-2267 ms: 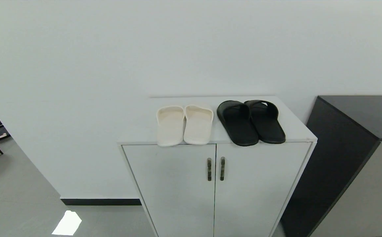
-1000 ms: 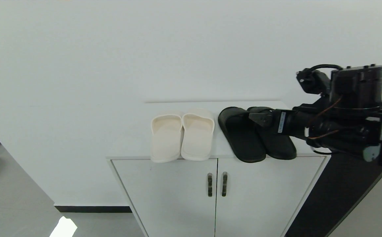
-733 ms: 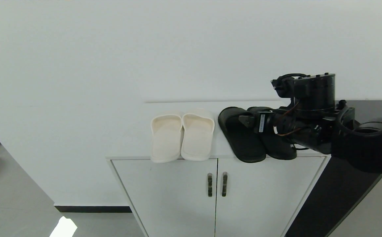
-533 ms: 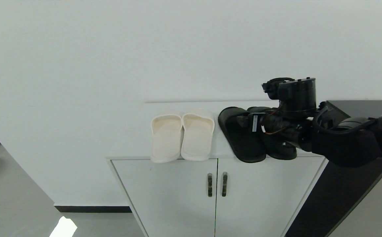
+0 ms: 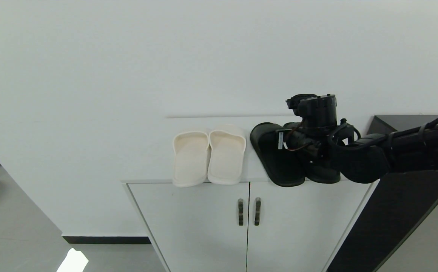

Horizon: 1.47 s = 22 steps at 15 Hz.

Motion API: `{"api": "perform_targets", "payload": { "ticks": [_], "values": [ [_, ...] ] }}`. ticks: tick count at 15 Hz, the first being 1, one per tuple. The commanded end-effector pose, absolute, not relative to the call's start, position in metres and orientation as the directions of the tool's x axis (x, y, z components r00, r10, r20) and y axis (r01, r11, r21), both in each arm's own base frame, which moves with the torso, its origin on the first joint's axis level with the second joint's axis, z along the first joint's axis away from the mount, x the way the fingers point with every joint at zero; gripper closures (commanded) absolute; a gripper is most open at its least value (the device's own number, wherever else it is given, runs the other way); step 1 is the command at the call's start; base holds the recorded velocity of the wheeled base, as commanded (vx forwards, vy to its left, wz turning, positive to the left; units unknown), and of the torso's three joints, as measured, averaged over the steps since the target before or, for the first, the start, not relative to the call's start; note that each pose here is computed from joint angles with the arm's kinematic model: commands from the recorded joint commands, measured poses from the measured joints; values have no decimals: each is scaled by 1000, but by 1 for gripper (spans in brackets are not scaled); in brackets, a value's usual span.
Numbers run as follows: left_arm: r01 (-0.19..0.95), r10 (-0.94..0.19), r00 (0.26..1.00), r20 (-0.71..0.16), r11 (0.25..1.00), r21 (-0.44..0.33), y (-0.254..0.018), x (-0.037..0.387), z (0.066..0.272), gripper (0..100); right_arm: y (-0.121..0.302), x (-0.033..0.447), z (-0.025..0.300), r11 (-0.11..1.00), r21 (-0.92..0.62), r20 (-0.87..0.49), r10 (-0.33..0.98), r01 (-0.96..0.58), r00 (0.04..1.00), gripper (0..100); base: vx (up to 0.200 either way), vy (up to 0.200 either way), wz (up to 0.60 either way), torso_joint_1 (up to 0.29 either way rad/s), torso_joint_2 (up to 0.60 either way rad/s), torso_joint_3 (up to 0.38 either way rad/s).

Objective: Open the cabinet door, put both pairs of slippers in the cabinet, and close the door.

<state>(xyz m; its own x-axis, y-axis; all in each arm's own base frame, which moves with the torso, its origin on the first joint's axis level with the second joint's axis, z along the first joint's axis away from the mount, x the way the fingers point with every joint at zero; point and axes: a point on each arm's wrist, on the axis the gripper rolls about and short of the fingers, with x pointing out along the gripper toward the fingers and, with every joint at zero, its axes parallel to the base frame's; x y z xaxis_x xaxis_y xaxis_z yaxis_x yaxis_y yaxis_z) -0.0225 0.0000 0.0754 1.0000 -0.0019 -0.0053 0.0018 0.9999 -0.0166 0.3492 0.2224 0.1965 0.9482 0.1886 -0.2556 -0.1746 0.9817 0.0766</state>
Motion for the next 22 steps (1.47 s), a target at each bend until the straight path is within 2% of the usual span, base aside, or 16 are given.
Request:
{"api": "perform_targets", "payload": {
  "ticks": [1, 3, 5, 7, 9, 12, 15, 17, 22],
  "values": [
    [1, -2, 1000, -5, 1000, -17, 0, -23, 75, 100, 225, 355, 192, 982, 75, -259, 185, -172, 948, 100, 0, 0, 0, 0, 0, 0],
    [3, -3, 1000, -5, 1000, -17, 0, -23, 75, 100, 223, 352, 200, 981, 83, -240, 188, -173, 952, 100, 0, 0, 0, 0, 0, 0],
    [3, -3, 1000, -5, 1000, -14, 0, -23, 75, 100, 217, 334, 231, 973, 110, -182, 221, -203, 958, 100, 0, 0, 0, 0, 0, 0],
    [3, -3, 1000, -5, 1000, -12, 0, -23, 75, 100, 213, 295, 265, 941, 138, -136, 327, -309, 935, 100, 0, 0, 0, 0, 0, 0],
    [3, -3, 1000, -5, 1000, -12, 0, -23, 75, 100, 201, 245, 281, 868, 159, -134, 491, -470, 861, 100, 0, 0, 0, 0, 0, 0],
    [3, -3, 1000, -5, 1000, -12, 0, -23, 75, 100, 190, 187, 266, 744, 172, -192, 668, -646, 719, 100, 0, 0, 0, 0, 0, 0],
    [3, -3, 1000, -5, 1000, -14, 0, -23, 75, 100, 179, 156, 247, 685, 189, -231, 728, -704, 646, 100, -67, 0, 0, 2, 1, 2],
    [3, -3, 1000, -5, 1000, -14, 0, -23, 75, 100, 177, 151, 244, 633, 214, -198, 774, -744, 601, 100, -200, 0, 0, 10, 5, 0],
    [12, -12, 1000, -5, 1000, -12, 0, -23, 75, 100, 177, 147, 236, 619, 212, -214, 784, -756, 582, 100, -200, 0, 0, -4, 1, 4]
  ]
}}
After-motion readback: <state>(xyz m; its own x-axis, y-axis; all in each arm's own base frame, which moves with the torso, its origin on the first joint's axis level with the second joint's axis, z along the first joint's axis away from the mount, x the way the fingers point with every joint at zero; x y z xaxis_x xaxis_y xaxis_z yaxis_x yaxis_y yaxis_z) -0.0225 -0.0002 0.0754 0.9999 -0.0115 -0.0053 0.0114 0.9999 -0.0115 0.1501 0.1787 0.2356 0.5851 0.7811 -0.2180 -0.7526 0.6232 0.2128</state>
